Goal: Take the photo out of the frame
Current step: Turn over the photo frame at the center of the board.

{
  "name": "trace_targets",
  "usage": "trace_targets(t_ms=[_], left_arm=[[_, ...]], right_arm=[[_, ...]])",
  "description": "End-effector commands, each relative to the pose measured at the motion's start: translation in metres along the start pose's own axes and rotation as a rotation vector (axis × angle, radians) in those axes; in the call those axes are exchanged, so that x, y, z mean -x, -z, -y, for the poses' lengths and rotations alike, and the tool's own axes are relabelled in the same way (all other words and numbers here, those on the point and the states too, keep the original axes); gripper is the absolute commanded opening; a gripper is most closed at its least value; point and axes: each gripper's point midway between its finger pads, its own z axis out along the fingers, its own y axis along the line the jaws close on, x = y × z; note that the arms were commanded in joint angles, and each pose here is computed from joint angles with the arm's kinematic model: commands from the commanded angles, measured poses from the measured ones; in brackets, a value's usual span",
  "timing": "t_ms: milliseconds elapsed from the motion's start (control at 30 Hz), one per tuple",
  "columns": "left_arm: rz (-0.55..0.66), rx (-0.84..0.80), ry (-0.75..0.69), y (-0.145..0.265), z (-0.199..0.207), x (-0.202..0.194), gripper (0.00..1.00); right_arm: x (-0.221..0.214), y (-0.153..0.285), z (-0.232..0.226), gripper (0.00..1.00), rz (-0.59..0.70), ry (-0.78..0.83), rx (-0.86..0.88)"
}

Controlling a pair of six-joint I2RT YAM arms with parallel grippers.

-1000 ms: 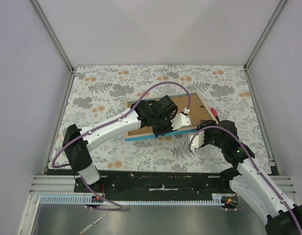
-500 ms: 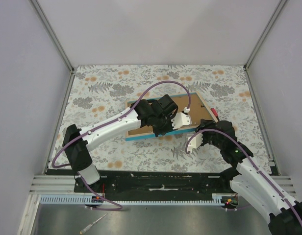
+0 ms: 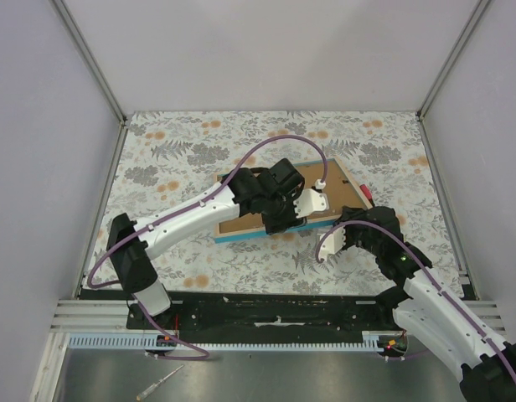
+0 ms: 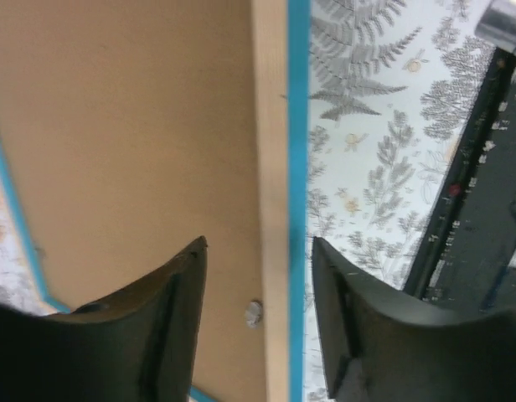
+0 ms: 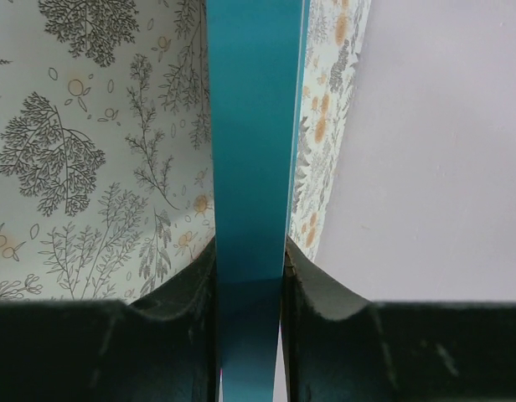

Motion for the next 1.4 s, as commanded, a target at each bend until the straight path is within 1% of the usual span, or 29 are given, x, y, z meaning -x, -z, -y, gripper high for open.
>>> trace_targets(t_ms=[0,67,133,233,300,467,633,833,1100,1167,1367], left_arm=[[0.168,0.158,-0.044,0.047,-0.029,0.042,0.69],[0.189,0.201,-0.052,0.059,-0.035,0.045,0.78],[0.216,0.259,-0.06,0.076,-0.044,0.049,0.84],[0.244,0.299,-0.084,0.096,-0.047,0.051,0.86],[0.251,0.295,-0.105,0.102,-0.045,0.049,0.88],[0.265,0.268,-0.15,0.11,-0.034,0.042,0.9],[0.282,0.207,-0.216,0.108,-0.018,0.034,0.93],[0.26,0.215,-0.309,0.105,-0.015,0.021,0.95],[0.245,0.184,-0.373,0.097,-0.003,0.012,0.96],[0.222,0.206,-0.371,0.091,-0.007,0.009,0.96],[0.216,0.332,-0.376,0.083,-0.027,0.004,0.97]], right_arm=[[0.01,0.007,0.015,0.0,0.032,-0.019,-0.009],[0.013,0.01,0.019,0.0,0.043,-0.032,-0.007],[0.017,0.013,0.025,0.0,0.06,-0.061,-0.01],[0.024,0.017,0.032,0.0,0.086,-0.105,0.006],[0.028,0.02,0.035,0.0,0.102,-0.13,0.031],[0.038,0.023,0.04,0.0,0.141,-0.178,0.072],[0.044,0.025,0.045,0.0,0.163,-0.19,0.084],[0.052,0.027,0.05,0.0,0.197,-0.219,0.114],[0.064,0.028,0.062,0.0,0.241,-0.272,0.166],[0.065,0.029,0.063,0.0,0.244,-0.28,0.173],[0.07,0.034,0.066,0.0,0.266,-0.296,0.189]])
